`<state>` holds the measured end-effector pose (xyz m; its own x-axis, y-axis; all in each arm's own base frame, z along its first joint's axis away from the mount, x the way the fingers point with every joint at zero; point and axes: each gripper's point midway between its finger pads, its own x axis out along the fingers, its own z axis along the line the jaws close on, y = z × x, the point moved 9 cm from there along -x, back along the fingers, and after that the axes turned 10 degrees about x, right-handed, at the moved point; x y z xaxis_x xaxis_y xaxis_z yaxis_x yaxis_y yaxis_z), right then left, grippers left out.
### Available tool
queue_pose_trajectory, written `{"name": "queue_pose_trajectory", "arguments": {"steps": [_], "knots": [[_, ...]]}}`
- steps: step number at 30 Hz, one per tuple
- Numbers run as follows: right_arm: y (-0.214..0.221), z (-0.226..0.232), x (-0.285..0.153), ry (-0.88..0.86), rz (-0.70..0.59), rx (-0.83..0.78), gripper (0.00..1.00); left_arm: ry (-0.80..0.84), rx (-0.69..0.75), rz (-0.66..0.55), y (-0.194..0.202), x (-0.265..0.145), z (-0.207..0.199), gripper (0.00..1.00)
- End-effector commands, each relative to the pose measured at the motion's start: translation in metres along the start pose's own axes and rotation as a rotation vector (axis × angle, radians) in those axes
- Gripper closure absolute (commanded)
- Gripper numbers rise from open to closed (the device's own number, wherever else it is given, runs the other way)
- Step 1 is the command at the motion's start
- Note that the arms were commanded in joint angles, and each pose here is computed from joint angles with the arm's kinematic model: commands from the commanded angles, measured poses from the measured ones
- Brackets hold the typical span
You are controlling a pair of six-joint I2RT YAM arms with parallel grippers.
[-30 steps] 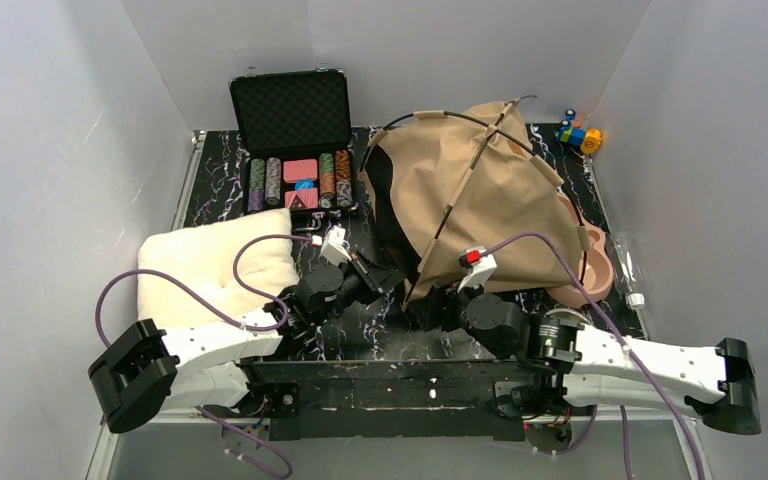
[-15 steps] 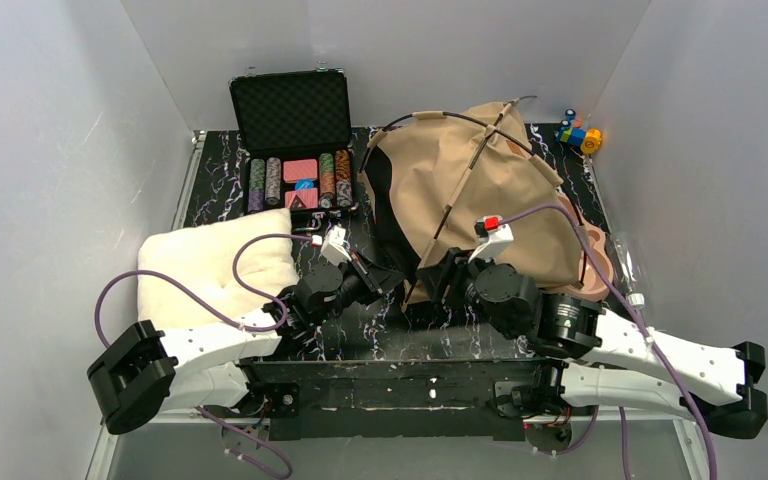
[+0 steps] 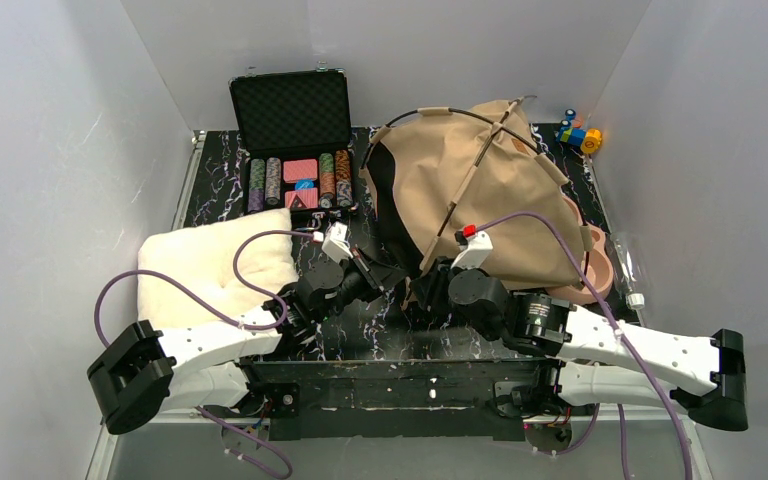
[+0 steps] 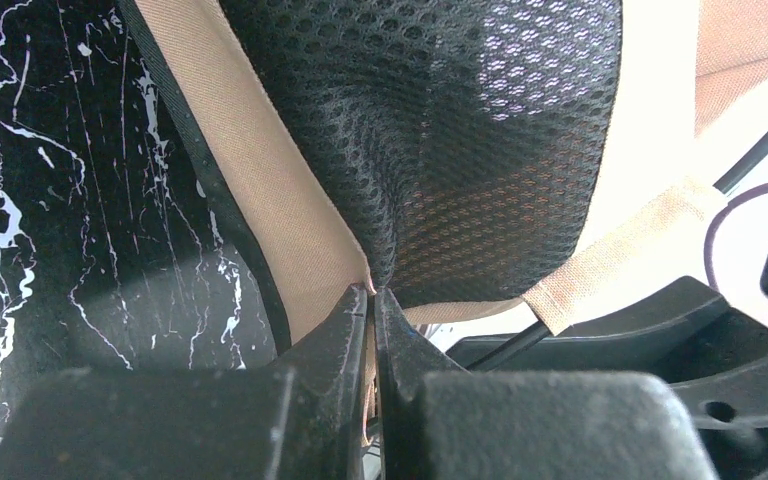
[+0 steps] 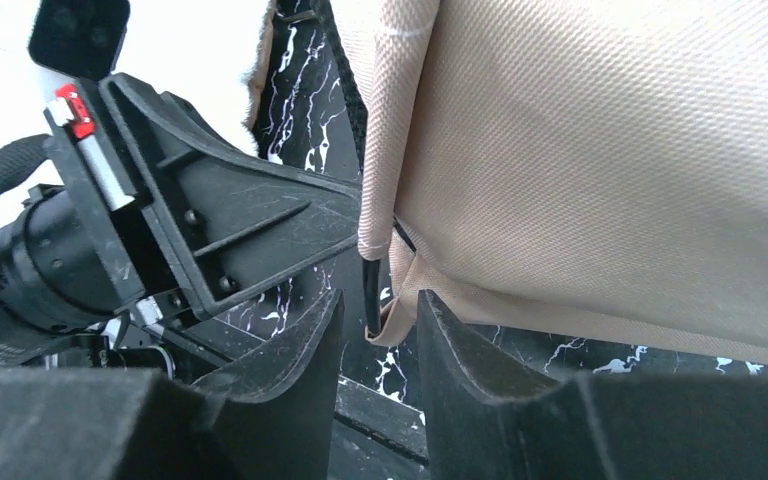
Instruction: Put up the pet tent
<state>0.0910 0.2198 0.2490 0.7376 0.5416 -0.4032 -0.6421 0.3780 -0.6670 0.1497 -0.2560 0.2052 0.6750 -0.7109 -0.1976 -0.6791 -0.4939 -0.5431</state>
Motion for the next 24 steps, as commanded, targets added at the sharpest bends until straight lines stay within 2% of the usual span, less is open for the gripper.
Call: {"name": "queue_pose_trajectory", "arguments": {"steps": [1, 5, 7, 9, 16, 24], "knots": [[-0.002, 0.006, 0.009, -0.014, -0.061, 0.026, 0.61, 0.080, -0.002, -0.050, -0.016, -0.001, -0.025, 1.00], [-0.005, 0.007, 0.014, -0.013, -0.102, -0.008, 0.70, 0.089, -0.013, -0.046, -0.016, -0.002, -0.026, 1.00], [-0.007, 0.007, 0.016, -0.011, -0.128, -0.023, 0.80, 0.092, -0.018, -0.044, -0.015, -0.002, -0.026, 1.00], [-0.009, 0.009, 0.018, -0.014, -0.149, -0.035, 0.97, 0.091, -0.019, -0.041, -0.015, -0.002, -0.026, 1.00], [-0.012, 0.009, 0.028, -0.067, -0.238, -0.140, 0.99, 0.105, -0.047, -0.038, -0.015, -0.004, -0.028, 1.00], [0.010, -0.010, 0.042, -0.085, -0.242, -0.305, 0.99, 0.115, -0.031, -0.072, -0.027, -0.009, -0.040, 1.00]]}}
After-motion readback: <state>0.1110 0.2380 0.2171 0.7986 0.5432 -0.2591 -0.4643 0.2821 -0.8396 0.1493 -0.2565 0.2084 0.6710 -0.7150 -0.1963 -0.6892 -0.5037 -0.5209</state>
